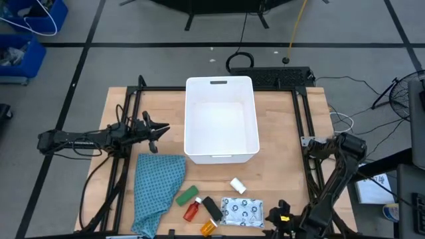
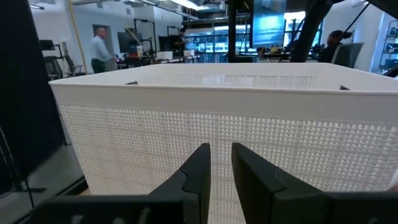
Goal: Pick & place medical supplies in basket/bin
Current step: Put the white mailer bag into the white bin
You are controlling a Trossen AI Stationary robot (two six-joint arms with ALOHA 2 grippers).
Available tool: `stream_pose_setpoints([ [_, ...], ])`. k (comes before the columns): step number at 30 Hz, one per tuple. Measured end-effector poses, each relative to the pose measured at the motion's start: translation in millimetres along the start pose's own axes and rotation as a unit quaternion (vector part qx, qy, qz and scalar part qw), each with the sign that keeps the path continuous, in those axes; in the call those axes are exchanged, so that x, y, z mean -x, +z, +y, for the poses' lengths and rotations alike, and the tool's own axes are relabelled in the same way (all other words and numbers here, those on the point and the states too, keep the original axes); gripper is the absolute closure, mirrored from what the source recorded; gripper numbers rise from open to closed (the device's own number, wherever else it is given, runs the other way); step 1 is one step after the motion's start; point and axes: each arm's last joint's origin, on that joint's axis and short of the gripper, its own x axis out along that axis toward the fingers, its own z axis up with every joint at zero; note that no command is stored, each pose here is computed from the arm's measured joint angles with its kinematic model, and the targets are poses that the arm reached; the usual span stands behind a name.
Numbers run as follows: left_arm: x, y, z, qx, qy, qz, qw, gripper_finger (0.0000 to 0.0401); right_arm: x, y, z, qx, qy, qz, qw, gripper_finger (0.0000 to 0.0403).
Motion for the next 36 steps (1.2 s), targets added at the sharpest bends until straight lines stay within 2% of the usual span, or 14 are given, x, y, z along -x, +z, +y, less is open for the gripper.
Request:
stream_pose_setpoints([
  [6, 0.0, -0.1, 0.0, -0.003, 0.000, 0.000, 1.000, 0.0334, -18.8, -3.8, -4.5, -0.003, -0.028, 0.004, 1.000, 0.0174],
  [21, 0.0, -0.4, 0.0, -0.002, -0.001, 0.002, 1.000, 0.0334, -43.6, -7.5, -12.9, 0.002, -0.065, 0.010, 0.998, 0.0181],
  [26, 0.0, -0.4, -0.1, -0.001, -0.002, 0.002, 1.000, 0.0334, -43.7, -9.2, -14.3, -0.016, -0.065, 0.010, 0.998, 0.0234],
  [34, 0.0, -0.5, -0.1, -0.003, -0.002, 0.003, 1.000, 0.0334, -41.0, -13.8, -13.7, 0.008, -0.061, 0.039, 0.997, 0.0386],
  [36, 0.0, -0.5, -0.1, -0.003, -0.001, 0.002, 1.000, 0.0334, -36.6, -13.3, -12.5, 0.017, -0.054, 0.042, 0.998, 0.0395],
])
